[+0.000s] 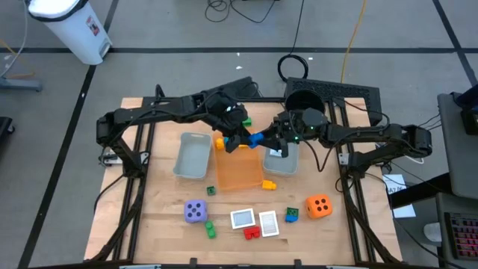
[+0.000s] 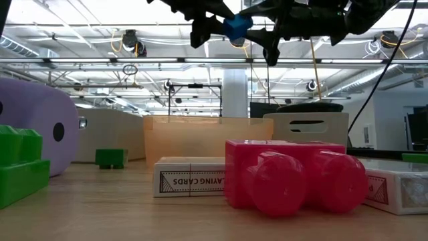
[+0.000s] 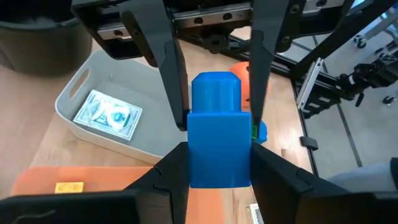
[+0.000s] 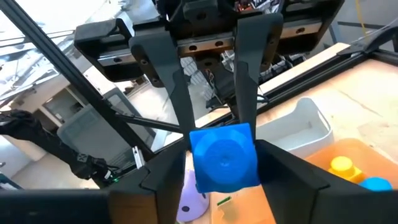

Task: Pick & Place Toys
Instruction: Put the blue game piece block into the orange bin

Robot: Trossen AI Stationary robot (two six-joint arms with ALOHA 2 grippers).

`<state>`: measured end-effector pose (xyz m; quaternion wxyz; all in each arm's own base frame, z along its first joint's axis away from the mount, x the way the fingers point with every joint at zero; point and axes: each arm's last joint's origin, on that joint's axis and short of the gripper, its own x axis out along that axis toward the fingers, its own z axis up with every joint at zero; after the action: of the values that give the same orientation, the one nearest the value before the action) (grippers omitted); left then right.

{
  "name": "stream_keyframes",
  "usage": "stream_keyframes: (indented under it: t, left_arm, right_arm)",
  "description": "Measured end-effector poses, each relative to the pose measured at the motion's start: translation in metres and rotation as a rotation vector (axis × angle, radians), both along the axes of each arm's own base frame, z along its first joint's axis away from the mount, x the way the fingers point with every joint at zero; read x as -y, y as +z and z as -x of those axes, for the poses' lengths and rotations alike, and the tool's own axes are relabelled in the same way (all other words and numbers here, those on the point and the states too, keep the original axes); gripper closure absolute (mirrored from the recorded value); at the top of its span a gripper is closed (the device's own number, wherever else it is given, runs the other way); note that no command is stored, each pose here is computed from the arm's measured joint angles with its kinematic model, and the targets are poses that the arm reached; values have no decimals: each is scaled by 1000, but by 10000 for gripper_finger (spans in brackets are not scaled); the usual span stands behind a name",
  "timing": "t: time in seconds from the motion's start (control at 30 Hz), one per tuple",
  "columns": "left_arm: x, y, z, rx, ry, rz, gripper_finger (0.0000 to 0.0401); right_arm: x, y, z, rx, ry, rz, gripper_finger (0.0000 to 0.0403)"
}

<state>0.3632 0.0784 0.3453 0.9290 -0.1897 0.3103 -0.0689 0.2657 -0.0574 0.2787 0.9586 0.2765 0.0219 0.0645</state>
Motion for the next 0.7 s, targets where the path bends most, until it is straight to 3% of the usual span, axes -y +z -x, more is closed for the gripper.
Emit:
stream_keyframes:
  t: [0.3, 0.7]
  left_arm:
    - [1, 0, 0, -1, -18, 16, 265]
    - [1, -1, 1, -17, -10, 35, 163]
  right_arm:
    - [0, 0, 0, 5, 9, 8, 279]
    - [0, 4, 0, 41, 9, 14, 278]
